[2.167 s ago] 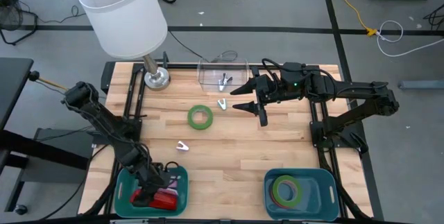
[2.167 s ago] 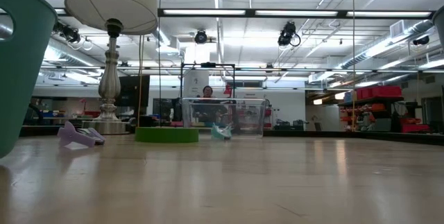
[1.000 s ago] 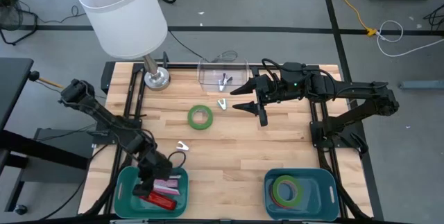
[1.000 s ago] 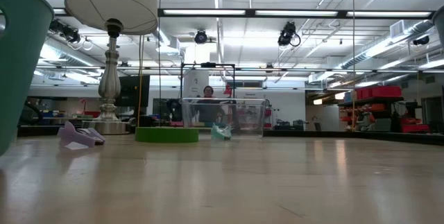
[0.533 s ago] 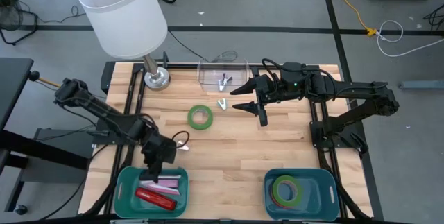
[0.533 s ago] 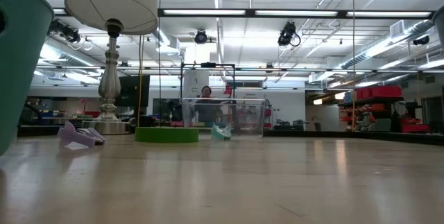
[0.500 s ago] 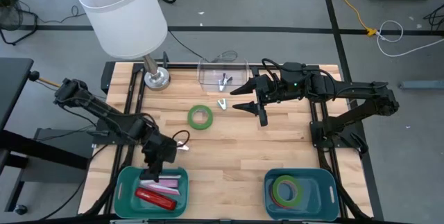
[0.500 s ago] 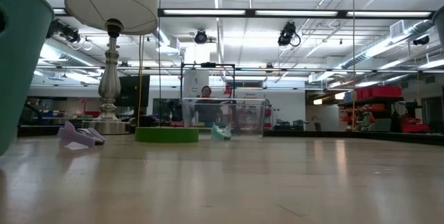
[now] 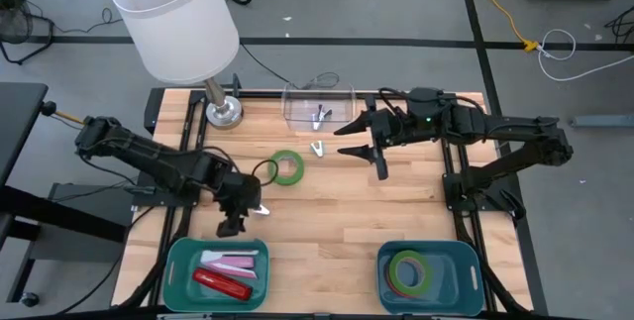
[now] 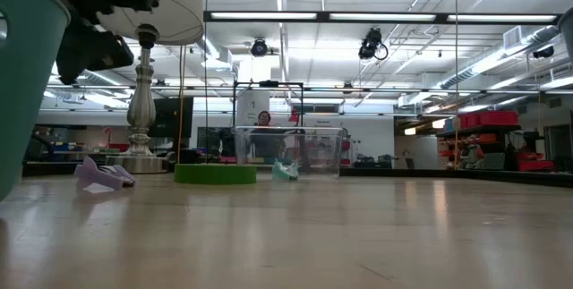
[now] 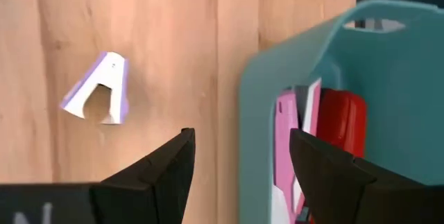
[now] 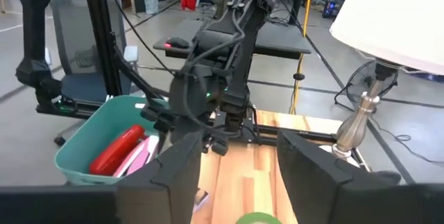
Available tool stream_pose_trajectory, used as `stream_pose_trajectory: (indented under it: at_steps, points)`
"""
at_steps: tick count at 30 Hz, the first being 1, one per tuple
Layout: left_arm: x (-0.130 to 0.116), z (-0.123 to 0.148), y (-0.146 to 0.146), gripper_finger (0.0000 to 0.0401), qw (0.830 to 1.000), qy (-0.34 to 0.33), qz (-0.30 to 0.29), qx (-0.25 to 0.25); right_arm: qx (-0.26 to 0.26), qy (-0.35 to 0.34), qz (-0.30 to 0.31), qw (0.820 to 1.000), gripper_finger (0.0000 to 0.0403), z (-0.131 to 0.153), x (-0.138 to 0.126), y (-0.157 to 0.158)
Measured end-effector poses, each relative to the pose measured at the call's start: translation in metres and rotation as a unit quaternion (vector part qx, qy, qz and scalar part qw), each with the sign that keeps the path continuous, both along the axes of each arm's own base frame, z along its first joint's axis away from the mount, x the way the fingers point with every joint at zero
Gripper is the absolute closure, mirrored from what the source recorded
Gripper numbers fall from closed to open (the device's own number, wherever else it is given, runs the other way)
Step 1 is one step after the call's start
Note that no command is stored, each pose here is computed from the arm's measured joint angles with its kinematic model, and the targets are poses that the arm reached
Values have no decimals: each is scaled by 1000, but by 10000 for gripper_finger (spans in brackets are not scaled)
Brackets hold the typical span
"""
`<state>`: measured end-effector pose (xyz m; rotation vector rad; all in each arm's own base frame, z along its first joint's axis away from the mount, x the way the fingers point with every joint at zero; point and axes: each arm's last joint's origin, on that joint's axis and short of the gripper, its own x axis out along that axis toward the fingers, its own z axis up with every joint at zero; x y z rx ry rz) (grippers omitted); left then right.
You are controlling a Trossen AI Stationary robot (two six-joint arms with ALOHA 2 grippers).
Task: Pick and place Stapler, Stapler remover, tape
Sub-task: Put the purple staple remover into the transparent bin
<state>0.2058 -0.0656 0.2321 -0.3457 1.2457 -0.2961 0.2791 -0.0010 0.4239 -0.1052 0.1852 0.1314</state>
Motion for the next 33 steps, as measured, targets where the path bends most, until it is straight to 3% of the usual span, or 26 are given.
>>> stream_pose_trajectory:
  at_steps: [9, 15, 33]
  points:
    - [4, 0, 13, 165, 999, -25, -21, 22, 5, 56, -3, 998, 270, 1, -27, 0]
    - [6, 0, 22, 165, 996, -50, -37, 70, -6, 81, -40, 996, 295, 1, -42, -2]
    - [13, 1, 33, 165, 974, -110, -93, 174, 3, 113, -51, 992, 305, 0, -58, -2]
